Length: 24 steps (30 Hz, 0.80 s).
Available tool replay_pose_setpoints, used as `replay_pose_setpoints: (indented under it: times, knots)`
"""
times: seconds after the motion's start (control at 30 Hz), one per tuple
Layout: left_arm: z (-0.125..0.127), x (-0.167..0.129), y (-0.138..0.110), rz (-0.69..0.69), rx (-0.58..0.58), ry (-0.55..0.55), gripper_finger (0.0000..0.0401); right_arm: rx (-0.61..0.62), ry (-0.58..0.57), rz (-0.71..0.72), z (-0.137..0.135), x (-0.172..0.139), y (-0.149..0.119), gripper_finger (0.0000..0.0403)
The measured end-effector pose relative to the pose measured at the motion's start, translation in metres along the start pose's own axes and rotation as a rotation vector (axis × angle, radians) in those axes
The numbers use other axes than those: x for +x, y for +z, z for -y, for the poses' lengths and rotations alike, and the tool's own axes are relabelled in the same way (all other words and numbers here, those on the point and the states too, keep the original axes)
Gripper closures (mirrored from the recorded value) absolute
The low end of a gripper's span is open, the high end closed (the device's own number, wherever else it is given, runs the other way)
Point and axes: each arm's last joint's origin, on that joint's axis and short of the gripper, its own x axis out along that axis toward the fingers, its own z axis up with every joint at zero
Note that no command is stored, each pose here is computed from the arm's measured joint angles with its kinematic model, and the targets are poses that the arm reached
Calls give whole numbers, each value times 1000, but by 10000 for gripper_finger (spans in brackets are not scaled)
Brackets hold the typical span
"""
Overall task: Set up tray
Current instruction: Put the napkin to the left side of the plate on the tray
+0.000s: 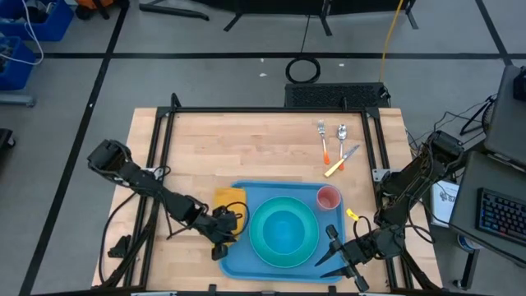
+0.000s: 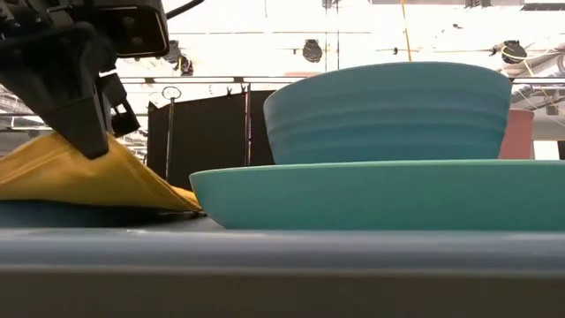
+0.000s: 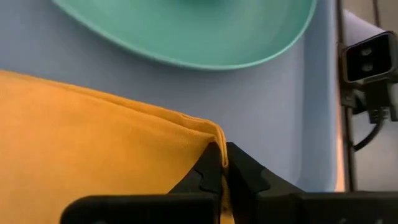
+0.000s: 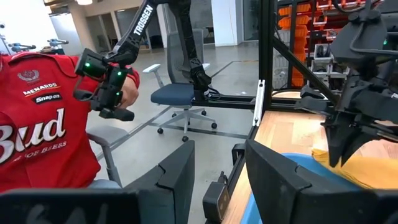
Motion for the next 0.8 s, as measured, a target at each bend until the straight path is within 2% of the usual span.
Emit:
replay_pose_setpoints:
  times: [0.47,0.67,0.8]
  knots:
    - [5,0,5,52,11,-51,384,-3,-2,-6,0,0,-1,269]
    - [6,0,7,63,24,-69,393,-3,-2,-6,0,0,-1,269]
    - [9,0,8,53,24,-129,370,-3,-2,-6,0,0,-1,269]
